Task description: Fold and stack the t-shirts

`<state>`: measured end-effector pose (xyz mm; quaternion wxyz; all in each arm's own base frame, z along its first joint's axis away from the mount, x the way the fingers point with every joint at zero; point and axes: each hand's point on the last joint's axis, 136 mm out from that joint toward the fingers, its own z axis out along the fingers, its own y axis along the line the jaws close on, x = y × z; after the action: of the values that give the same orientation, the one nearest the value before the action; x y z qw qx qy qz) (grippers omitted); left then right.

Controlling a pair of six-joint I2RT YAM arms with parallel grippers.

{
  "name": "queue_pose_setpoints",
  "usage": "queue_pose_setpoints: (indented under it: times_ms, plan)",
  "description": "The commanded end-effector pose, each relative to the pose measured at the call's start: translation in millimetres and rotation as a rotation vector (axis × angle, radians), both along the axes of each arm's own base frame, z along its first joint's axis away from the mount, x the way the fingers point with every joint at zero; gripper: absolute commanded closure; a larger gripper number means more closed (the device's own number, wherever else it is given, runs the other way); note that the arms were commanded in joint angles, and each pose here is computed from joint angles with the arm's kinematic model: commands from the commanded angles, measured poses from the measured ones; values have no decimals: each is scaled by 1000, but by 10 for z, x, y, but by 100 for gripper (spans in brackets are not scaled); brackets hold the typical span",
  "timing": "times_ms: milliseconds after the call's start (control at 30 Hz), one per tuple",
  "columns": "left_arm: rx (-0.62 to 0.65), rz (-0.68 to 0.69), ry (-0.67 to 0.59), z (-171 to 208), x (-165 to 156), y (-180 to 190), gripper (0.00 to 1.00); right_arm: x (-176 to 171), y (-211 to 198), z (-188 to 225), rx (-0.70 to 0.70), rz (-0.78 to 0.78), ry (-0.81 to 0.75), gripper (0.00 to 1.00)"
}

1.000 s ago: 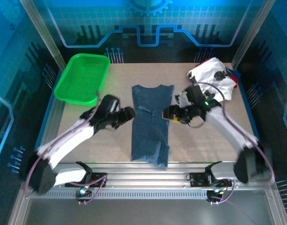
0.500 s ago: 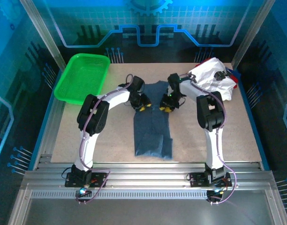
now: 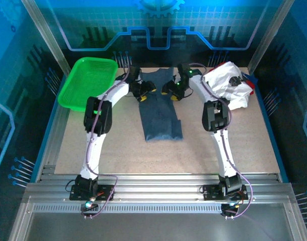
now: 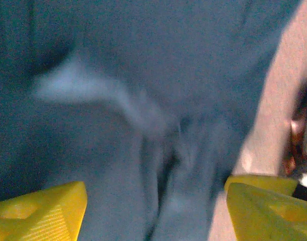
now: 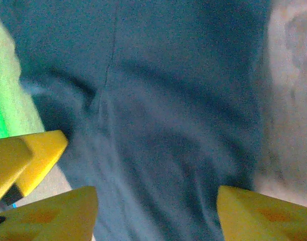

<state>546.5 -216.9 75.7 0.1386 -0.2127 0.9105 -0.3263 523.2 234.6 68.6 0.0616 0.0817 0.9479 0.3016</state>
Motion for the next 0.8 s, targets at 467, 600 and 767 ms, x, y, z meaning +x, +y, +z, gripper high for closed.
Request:
queue_pose_setpoints:
  times_ms: [467,600,767]
  plan:
    - [110,-280,-93,421,-1501,-448,32,-1456,-586,427,-82,168,-80,35]
    - [237,-309,-32,103,-1598,-413,35,-1551,-627,200,-103,177,-35,38]
    - [311,-316,0,-165,-1641,-420,35,-1633,-682,19,-123,176,-7,40]
